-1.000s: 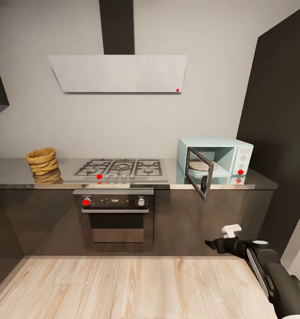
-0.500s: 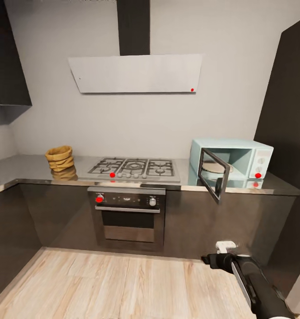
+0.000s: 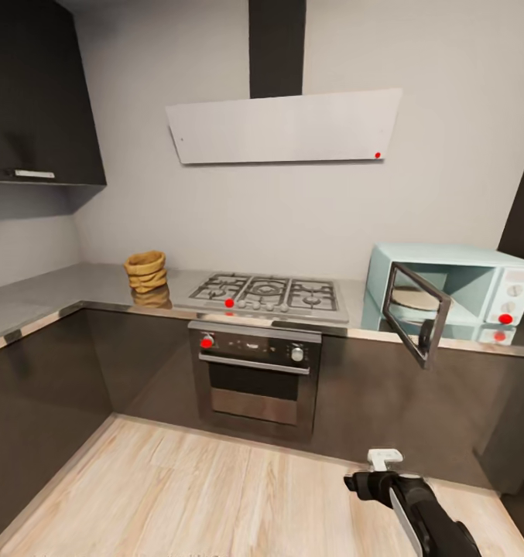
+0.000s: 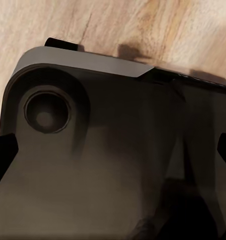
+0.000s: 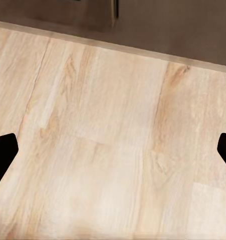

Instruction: In the kitchen, take the popcorn bag from the countertop, put it into the microwave, and heat it until the popcorn is cooked so the cooked popcorn ends up inside the bag.

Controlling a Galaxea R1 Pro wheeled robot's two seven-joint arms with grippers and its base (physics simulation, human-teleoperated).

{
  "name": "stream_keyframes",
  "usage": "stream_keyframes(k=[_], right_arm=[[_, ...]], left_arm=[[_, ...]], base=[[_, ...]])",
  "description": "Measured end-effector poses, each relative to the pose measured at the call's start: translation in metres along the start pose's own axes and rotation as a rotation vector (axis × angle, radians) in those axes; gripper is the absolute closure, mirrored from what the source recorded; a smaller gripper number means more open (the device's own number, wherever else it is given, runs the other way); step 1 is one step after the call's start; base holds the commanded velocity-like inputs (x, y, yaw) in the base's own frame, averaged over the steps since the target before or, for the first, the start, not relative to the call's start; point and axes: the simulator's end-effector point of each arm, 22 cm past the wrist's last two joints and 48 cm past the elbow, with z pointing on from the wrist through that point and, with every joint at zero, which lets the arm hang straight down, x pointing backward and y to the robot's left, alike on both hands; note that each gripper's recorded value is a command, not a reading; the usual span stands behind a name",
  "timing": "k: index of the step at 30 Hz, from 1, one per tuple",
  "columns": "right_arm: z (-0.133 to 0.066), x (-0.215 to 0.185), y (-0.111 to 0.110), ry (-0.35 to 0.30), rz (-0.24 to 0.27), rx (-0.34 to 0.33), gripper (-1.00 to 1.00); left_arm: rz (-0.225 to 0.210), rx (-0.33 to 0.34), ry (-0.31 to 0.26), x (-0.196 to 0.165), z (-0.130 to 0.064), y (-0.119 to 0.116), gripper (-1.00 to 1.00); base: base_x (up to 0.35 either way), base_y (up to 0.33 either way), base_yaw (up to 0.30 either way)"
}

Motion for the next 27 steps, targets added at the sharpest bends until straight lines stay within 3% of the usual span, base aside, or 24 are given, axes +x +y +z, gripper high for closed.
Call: stream_keyframes(k=[3,6,10,16,20,27], right_arm=[[0.005,0.016,-0.002,0.025,0.004,0.013,-1.0],[0.017,0.069,-0.001,0.117,0.014,0.011,-1.0],[0.026,0.119,0.002,0.134,0.011,0.002,-1.0],[0.026,0.152,-0.004,0.173,0.015,0.018,-1.0],[0.027,0.155,-0.003,0.143,0.011,0.012,-1.0],[0.025,0.174,0.0,0.174,0.012,0.006,-1.0]], left_arm=[[0.0,0.0,0.0,0.0,0.0,0.0,-1.0],[0.0,0.0,0.0,0.0,0.0,0.0,-1.0],[0.0,0.001,0.0,0.0,0.0,-0.001,-1.0],[0.0,0.0,-0.001,0.0,0.0,0.0,-1.0],[0.0,0.0,-0.001,0.0,0.0,0.0,-1.0],[-0.001,0.0,-0.001,0.0,0.0,0.0,-1.0]], base=[[0.0,0.0,0.272],[0.0,0.0,0.272],[0.0,0.0,0.274],[0.0,0.0,0.277],[0.0,0.0,0.277],[0.0,0.0,0.277]])
